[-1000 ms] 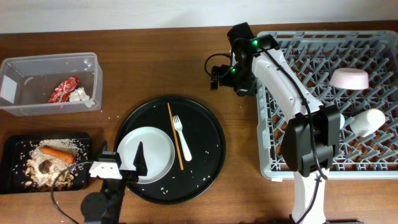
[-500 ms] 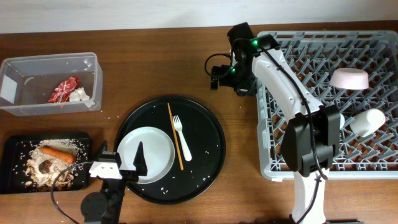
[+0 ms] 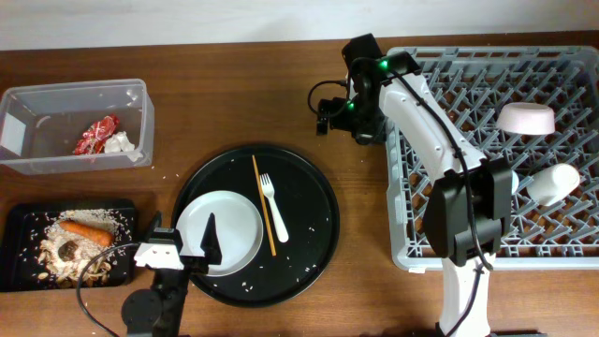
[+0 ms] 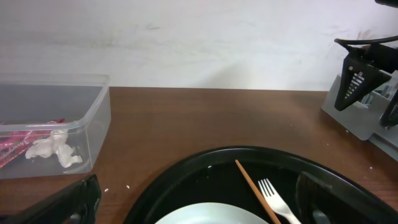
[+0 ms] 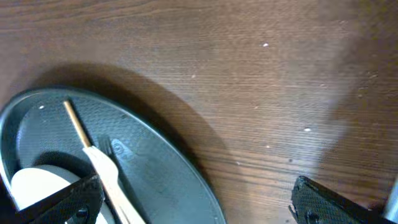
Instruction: Sort waste into correct bins and load items into the dishwasher rack
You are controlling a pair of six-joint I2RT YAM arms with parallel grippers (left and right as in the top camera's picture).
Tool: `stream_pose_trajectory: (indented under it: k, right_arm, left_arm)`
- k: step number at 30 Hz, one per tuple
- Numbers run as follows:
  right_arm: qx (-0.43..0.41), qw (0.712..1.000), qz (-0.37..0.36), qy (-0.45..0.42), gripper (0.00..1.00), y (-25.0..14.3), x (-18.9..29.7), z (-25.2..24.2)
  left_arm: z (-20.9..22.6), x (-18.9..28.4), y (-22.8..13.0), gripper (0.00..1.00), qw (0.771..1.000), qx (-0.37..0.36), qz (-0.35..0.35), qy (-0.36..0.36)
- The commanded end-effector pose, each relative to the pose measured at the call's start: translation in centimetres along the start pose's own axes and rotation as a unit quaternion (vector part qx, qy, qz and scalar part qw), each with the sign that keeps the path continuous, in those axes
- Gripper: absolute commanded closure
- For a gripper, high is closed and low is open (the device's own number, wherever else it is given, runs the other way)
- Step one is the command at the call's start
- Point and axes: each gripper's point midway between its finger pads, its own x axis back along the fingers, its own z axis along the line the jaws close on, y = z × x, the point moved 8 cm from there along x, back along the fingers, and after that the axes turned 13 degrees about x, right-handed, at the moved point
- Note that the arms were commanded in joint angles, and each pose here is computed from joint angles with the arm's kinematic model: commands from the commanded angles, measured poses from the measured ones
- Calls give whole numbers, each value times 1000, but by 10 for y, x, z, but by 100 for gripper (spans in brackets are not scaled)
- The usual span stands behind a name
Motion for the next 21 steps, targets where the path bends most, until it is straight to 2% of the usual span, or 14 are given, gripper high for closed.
stream_pose_trajectory:
  k: [1,2,5,8,10,13,16,21]
  right_arm:
    - [-38,989,74,123,1,-18,3,21]
    - [-51,982,104,147,1,-27,6,25]
    - [-58,976,118,172,1,-30,8,29]
    - [-23,972,141,186,1,-41,7,45]
    - [45,983,159,79,1,-62,-10,71]
    - [63,988,132,-48,1,-72,-23,89]
    - [145,978,57,-137,1,-80,-37,129]
    - [160,979,30,-123,1,-77,-41,143]
  left_arm:
    - [1,0,-2,1,1000,6,-1,5]
    - [1,0,-2,1,1000,6,-1,5]
    - [1,0,-2,1,1000,6,-1,5]
    - [1,0,-2,1,1000,6,-1,5]
    - [1,0,-2,1,1000,6,-1,5]
    - [1,0,-2,1,1000,6,-1,5]
    - [1,0,-2,1,1000,6,-1,5]
    - [1,0,-2,1,1000,6,-1,5]
